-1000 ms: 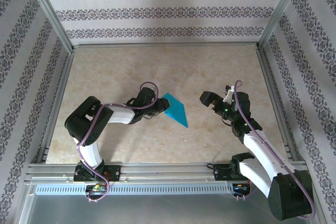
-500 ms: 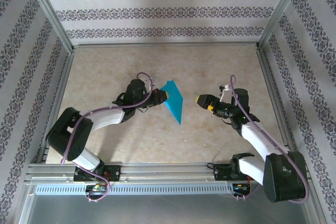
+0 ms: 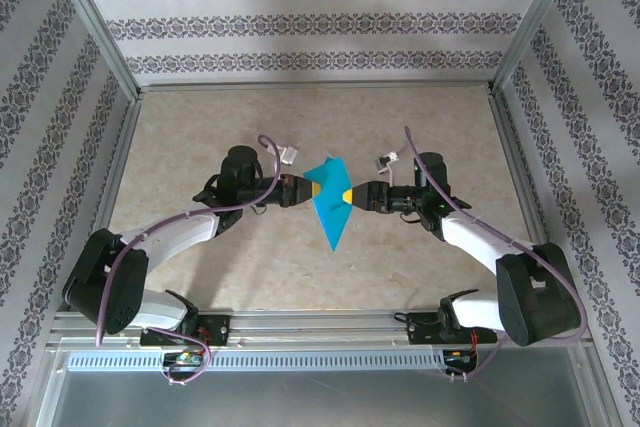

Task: Fold a paper plane with a square sheet of paper (fold left side to right side)
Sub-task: Pick up the paper from the center of the table, then place the paper at the center of the table.

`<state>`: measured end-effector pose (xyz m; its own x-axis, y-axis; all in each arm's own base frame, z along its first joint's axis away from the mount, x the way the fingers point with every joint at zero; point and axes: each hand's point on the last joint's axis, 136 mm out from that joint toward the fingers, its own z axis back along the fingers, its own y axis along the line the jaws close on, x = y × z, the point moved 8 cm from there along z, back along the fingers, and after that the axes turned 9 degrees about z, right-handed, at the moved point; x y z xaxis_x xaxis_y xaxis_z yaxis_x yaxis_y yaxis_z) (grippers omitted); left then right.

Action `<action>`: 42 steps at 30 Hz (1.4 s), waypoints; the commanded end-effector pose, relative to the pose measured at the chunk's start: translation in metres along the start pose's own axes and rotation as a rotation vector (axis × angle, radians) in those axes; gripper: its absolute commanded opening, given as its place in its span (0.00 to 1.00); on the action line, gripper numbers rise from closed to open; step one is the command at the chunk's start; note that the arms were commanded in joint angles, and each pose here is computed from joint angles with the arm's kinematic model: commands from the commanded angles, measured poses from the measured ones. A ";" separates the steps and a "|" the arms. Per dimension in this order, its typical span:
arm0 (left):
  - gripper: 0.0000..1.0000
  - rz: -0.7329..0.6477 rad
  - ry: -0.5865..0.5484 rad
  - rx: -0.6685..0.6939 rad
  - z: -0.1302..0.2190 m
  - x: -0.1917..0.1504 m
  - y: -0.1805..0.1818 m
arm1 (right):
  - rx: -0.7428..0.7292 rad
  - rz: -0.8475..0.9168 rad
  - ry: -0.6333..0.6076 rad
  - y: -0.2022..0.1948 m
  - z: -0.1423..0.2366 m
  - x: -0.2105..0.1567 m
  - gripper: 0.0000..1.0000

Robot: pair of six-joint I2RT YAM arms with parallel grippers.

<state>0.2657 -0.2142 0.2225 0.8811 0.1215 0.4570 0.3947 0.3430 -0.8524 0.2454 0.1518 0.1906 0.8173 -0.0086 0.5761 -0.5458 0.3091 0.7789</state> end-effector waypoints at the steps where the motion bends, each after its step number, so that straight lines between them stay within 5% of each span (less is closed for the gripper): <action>1: 0.04 0.020 0.042 0.005 -0.002 -0.007 0.012 | 0.096 0.094 0.006 0.018 -0.005 0.015 0.78; 24: 0.04 0.100 0.132 0.027 -0.013 -0.020 0.035 | 0.007 0.029 0.057 0.001 -0.024 0.024 0.27; 27: 0.13 0.108 0.140 0.039 -0.014 -0.023 0.040 | -0.048 0.007 0.069 -0.008 -0.025 0.022 0.09; 29: 0.30 0.103 0.127 0.066 -0.012 -0.024 0.043 | -0.089 -0.019 0.081 -0.016 -0.026 0.019 0.00; 33: 0.51 0.090 0.091 0.191 -0.003 -0.023 0.051 | -0.155 -0.089 0.098 -0.039 -0.033 0.010 0.00; 37: 0.57 0.059 0.070 0.419 0.014 -0.022 0.058 | -0.231 -0.175 0.106 -0.062 -0.039 0.003 0.00; 42: 0.55 -0.078 0.086 0.515 0.016 -0.028 0.031 | -0.328 -0.249 0.080 -0.073 -0.037 0.002 0.00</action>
<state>0.2574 -0.1908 0.1742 0.9154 0.0864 0.3931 0.2345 0.6793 -0.6954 0.2870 0.1657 0.1242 0.9350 -0.0049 0.3546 -0.2944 0.5467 0.7839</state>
